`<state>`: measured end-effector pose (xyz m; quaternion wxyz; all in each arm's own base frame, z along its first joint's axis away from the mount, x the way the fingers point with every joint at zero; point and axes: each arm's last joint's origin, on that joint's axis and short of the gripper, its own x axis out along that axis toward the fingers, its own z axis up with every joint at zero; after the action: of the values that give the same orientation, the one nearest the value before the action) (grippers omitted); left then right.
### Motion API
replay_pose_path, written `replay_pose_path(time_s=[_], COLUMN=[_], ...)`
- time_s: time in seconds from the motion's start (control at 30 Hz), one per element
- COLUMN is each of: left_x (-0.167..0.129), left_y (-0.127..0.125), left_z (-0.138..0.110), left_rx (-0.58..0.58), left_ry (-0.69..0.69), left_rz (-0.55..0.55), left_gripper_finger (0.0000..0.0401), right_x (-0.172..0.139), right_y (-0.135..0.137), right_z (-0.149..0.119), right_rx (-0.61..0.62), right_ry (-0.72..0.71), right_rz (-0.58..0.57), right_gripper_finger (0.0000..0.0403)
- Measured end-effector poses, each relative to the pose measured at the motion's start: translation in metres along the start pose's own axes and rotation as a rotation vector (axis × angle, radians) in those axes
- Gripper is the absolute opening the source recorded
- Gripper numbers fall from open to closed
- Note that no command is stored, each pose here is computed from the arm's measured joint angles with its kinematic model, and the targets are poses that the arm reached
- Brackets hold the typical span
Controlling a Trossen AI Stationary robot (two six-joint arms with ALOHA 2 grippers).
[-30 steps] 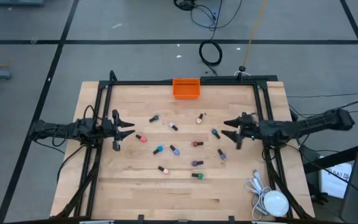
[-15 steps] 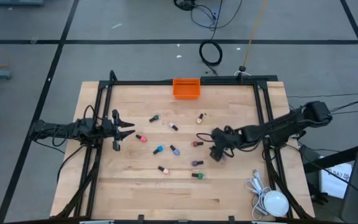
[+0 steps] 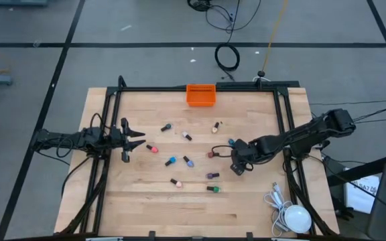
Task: Pick & Place Nail Polish
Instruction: Put the violet nail polish bottle into the basket
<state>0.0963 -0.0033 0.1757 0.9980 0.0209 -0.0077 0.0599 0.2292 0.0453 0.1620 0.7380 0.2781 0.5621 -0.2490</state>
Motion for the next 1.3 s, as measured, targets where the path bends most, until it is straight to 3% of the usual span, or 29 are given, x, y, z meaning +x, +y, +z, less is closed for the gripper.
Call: replay_pose_path(time_s=[0.6, 1.1, 1.3], left_x=[0.0, 0.0, 0.0], left_y=[0.0, 0.0, 0.0], left_z=[0.0, 0.0, 0.0], left_rx=[0.0, 0.0, 0.0], left_ry=[0.0, 0.0, 0.0], left_rz=[0.0, 0.0, 0.0], left_gripper_finger=[0.0124, 0.0124, 0.0124], right_x=[0.028, 0.029, 0.029], right_y=[0.008, 0.008, 0.008], right_z=[-0.001, -0.002, -0.001], right_rx=[0.041, 0.056, -0.016], right_ry=[0.036, 0.059, 0.027], right_rz=[-0.05, -0.045, -0.054], right_gripper_finger=[0.0244, 0.0084, 0.0034])
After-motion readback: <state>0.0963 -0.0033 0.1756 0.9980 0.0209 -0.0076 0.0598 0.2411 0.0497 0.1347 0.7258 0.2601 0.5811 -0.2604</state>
